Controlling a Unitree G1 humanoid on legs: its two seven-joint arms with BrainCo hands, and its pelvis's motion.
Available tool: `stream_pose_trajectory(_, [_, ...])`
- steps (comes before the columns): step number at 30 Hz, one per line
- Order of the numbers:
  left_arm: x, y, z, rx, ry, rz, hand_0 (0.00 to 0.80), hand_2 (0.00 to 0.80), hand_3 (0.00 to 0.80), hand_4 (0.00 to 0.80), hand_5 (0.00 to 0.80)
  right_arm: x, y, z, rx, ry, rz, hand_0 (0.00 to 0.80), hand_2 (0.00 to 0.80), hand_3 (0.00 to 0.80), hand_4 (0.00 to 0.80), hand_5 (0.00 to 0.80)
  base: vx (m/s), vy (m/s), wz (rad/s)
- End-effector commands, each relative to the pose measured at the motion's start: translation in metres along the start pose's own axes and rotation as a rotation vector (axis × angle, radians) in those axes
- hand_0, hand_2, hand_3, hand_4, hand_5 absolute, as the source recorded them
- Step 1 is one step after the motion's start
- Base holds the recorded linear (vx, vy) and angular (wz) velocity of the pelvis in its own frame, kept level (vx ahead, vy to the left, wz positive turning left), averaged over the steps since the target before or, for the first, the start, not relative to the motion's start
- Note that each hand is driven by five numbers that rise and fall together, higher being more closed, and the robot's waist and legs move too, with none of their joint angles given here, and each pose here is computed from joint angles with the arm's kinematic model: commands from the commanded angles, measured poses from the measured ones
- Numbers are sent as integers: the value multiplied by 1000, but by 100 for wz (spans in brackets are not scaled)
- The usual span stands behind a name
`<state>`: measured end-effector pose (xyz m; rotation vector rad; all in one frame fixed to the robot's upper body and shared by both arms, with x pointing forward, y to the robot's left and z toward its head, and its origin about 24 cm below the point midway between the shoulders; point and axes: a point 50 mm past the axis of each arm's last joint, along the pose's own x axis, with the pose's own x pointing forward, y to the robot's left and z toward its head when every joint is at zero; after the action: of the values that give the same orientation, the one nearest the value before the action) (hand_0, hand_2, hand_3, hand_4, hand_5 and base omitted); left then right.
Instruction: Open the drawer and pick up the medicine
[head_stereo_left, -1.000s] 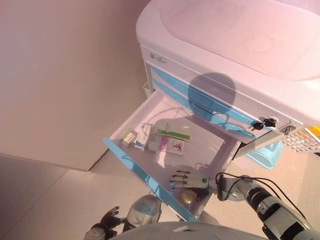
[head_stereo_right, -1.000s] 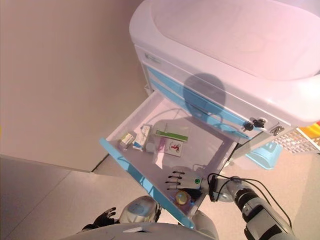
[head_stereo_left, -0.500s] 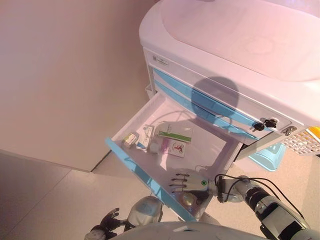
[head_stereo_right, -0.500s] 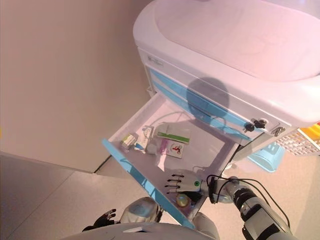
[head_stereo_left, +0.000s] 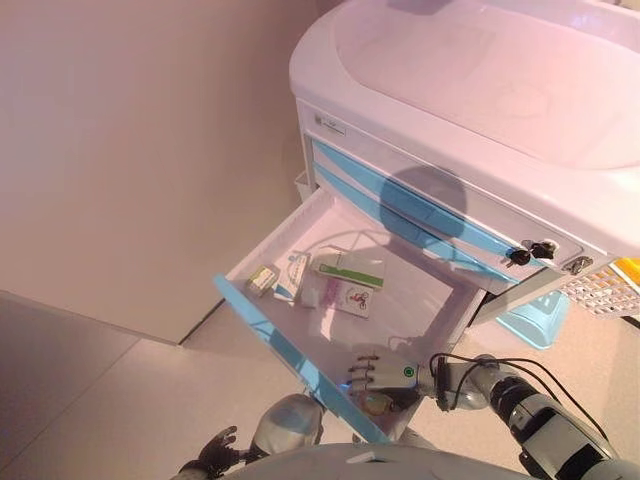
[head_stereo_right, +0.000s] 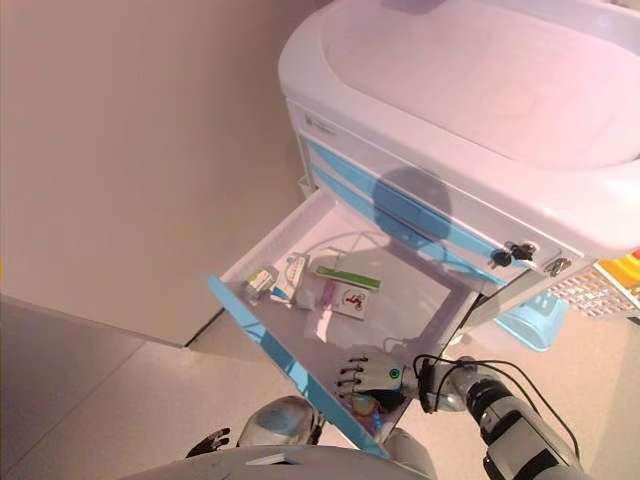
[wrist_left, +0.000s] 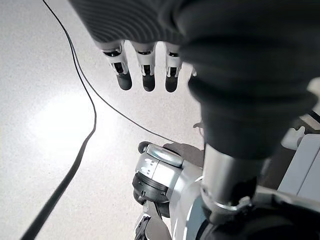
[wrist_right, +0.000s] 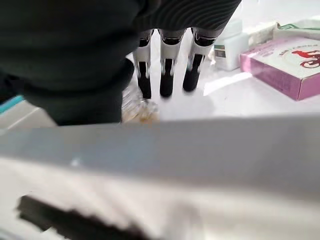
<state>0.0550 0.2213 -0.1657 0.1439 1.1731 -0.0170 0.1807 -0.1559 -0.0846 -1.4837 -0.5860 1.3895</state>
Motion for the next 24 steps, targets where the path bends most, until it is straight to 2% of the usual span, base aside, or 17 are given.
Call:
stream_pose_trajectory(1, [-4,0,-13,63,25,-4,0,0,0,0,0,-8,30,35,83,-140,130,800,800,800,800,800,0,0,0])
stream_pose_trajectory(18, [-4,-1,-15,65,37,-6,0,0,0,0,0,-9,27,28,91,-91,119,800,800,800,800,800,0,0,0])
stream_pose_trajectory(21, [-5,1,-15,65,46,0,0,0,0,0,0,-9,17,20,77,-61,52,800,800,800,800,800,0,0,0])
stream_pose_trajectory(24, [-5,3,-16,64,59,14,0,0,0,0,0,-6,-15,5,55,-20,-83,800,800,800,800,800,14,-28,-1])
